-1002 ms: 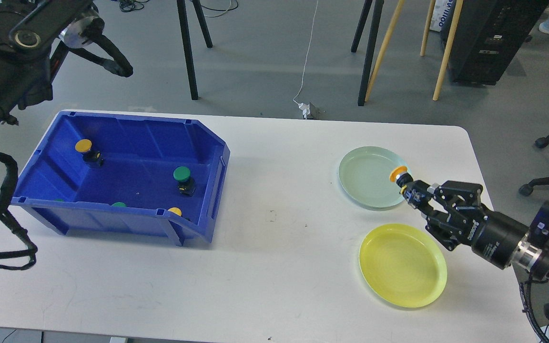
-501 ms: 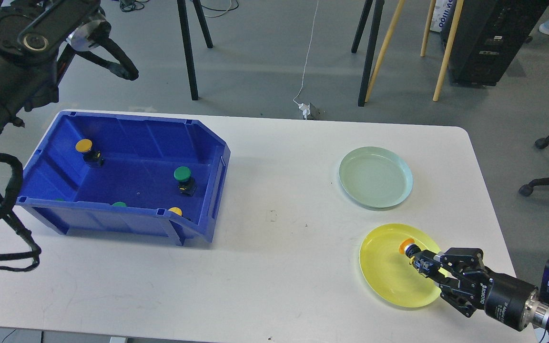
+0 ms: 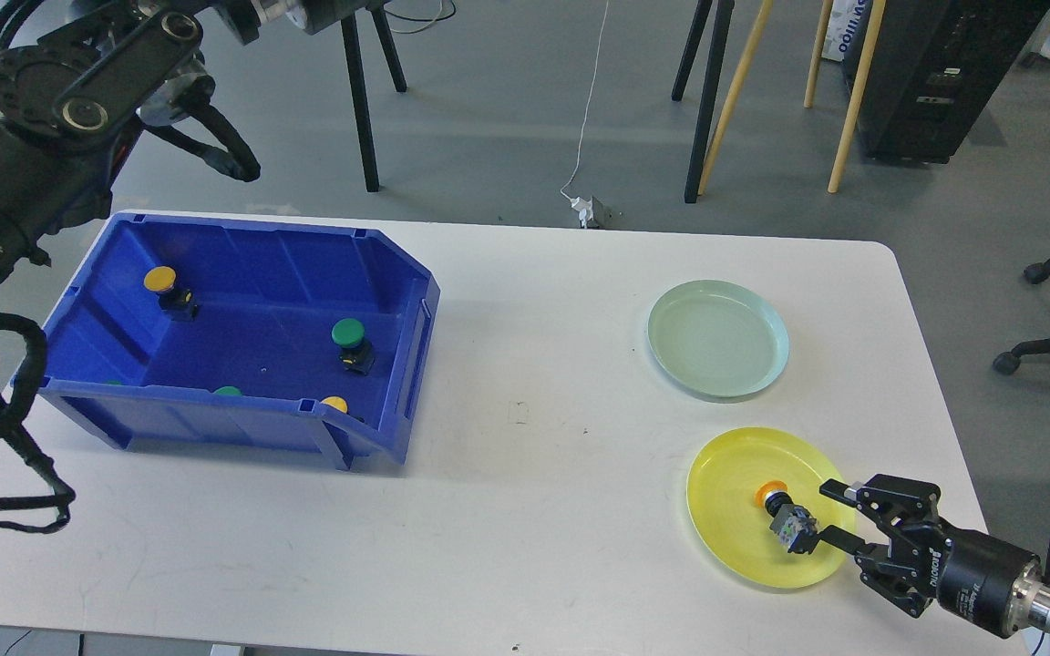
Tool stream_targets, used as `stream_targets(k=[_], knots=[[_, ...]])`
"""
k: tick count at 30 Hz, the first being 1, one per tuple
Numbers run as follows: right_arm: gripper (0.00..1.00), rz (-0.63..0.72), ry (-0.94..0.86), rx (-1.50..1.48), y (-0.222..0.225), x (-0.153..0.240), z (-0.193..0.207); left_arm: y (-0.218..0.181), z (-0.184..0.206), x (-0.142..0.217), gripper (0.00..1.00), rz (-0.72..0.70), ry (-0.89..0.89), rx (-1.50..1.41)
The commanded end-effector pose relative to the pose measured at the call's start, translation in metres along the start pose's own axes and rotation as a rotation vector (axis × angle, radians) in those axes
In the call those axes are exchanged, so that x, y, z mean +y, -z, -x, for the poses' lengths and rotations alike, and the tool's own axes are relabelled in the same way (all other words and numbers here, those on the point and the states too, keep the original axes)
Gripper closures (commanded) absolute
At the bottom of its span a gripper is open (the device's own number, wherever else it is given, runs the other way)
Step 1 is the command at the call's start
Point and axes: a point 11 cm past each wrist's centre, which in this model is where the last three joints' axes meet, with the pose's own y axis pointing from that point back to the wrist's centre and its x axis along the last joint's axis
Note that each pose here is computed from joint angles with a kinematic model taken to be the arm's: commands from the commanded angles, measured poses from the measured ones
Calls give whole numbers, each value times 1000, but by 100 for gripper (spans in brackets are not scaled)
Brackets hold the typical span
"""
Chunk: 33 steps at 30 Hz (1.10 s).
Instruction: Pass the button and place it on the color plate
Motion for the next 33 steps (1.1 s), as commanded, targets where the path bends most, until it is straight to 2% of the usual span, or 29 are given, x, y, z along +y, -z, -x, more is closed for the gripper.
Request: stream_targets(k=[1,8,14,19,24,26,29,33], knots=[[15,-38,-7,4,12,-5,-3,9,0,7,3,-25,1,-8],[9,-92,-16,20,32,-9,-10,37,-18,51,3,-206,53,-152],[9,-152,-76,66,58,-9,-33,43,-33,112,3,-403,145,-320],[9,-197,-129,112,83,-10,-53,49,-19,152,3,-524,311,-531],[9,-221,-158,140,99,-9,-65,96,14,186,3,-655,484,-624],[9,-221,-166,144,100,-9,-68,106,16,192,3,-704,546,-710],[9,-220,-178,150,100,-8,-71,130,39,181,3,-726,653,-782],[9,-212,-198,159,98,-7,-73,162,52,182,3,-787,702,-781]])
